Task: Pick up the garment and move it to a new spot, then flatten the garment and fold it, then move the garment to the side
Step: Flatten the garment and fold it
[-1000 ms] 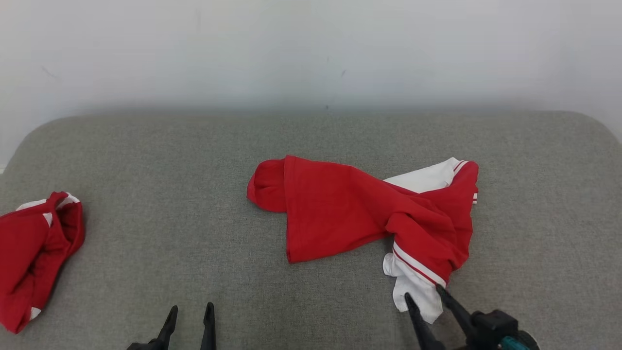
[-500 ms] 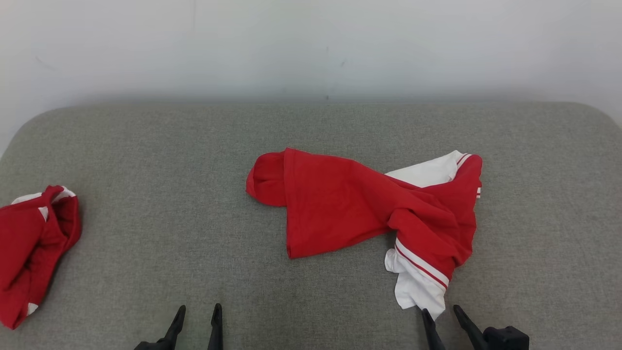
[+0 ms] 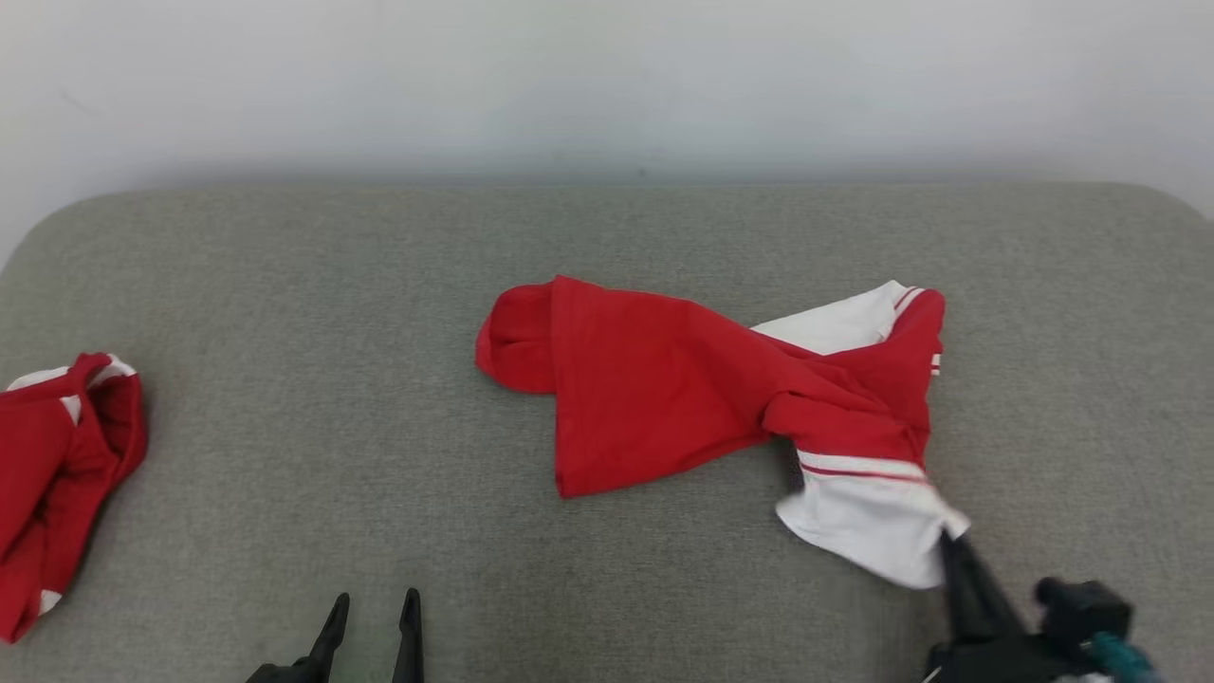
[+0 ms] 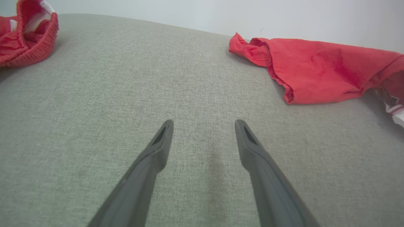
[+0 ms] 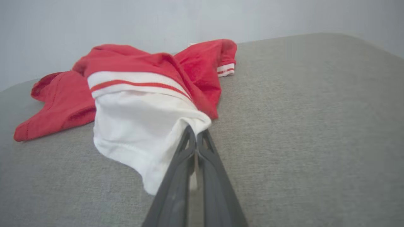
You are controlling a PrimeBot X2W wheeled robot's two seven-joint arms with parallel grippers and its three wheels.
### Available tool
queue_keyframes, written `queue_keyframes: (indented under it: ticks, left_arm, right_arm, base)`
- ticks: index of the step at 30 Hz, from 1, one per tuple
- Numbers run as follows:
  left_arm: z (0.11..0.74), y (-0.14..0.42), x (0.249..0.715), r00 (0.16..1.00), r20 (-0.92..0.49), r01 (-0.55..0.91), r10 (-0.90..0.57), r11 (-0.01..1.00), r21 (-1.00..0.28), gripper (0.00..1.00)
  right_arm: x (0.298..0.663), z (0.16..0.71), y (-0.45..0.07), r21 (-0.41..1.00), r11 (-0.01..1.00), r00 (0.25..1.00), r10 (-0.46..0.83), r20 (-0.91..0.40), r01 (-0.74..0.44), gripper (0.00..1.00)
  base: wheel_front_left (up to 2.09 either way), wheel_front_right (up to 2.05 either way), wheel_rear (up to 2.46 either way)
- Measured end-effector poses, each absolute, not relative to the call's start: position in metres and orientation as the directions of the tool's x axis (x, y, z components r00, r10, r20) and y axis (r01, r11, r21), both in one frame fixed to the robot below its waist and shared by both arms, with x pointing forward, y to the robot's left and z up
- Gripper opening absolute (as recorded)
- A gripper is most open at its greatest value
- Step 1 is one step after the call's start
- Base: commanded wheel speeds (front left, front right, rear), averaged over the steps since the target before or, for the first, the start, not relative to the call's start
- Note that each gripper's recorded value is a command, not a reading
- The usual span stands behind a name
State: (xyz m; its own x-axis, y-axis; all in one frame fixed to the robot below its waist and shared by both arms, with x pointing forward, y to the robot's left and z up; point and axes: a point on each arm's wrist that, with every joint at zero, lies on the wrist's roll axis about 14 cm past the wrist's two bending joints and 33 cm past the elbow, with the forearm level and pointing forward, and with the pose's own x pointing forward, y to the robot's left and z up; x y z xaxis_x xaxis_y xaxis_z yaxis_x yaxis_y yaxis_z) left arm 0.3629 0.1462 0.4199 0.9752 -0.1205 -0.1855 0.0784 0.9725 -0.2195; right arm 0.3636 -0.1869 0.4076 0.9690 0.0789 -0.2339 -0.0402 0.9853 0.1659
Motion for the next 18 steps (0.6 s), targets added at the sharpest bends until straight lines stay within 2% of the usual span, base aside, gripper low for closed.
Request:
queue_keyframes:
  ticks: [4, 8, 11, 12, 13, 16, 18]
  left_arm:
    - [0.42, 0.136, 0.367, 0.972, -0.182, 0.106, -0.15, 0.967, -0.23, 1.0]
    - [0.422, 0.122, 0.372, 0.966, -0.174, 0.146, -0.19, 0.959, -0.242, 1.0]
    - [0.423, 0.114, 0.374, 0.962, -0.171, 0.166, -0.211, 0.955, -0.244, 1.0]
    - [0.423, 0.112, 0.375, 0.961, -0.171, 0.172, -0.217, 0.954, -0.245, 1.0]
    - [0.423, 0.11, 0.375, 0.96, -0.171, 0.177, -0.223, 0.953, -0.245, 1.0]
    - [0.424, 0.107, 0.377, 0.958, -0.169, 0.186, -0.231, 0.951, -0.245, 1.0]
    - [0.423, 0.108, 0.377, 0.958, -0.172, 0.183, -0.228, 0.952, -0.245, 1.0]
  right_arm:
    - [0.375, 0.456, -0.232, 0.12, 0.992, 0.996, -0.031, -0.081, 0.04, 0.0]
    - [0.374, 0.51, -0.281, 0.06, 0.989, 0.987, -0.138, 0.08, 0.134, 0.0]
    - [0.365, 0.518, -0.301, 0.031, 0.983, 0.978, -0.183, 0.097, 0.181, 0.0]
    - [0.361, 0.508, -0.305, 0.029, 0.981, 0.979, -0.195, 0.065, 0.194, 0.63]
    - [0.356, 0.495, -0.31, 0.03, 0.977, 0.977, -0.211, 0.023, 0.21, 1.0]
    - [0.346, 0.472, -0.321, 0.007, 0.97, 0.968, -0.244, -0.056, 0.245, 1.0]
    - [0.345, 0.471, -0.326, 0.0, 0.963, 0.962, -0.268, -0.056, 0.268, 1.0]
  base:
    - [0.0, 0.0, 0.0]
    - [0.0, 0.0, 0.0]
    - [0.0, 0.0, 0.0]
    - [0.0, 0.0, 0.0]
    - [0.0, 0.0, 0.0]
    - [0.0, 0.0, 0.0]
    - [0.0, 0.0, 0.0]
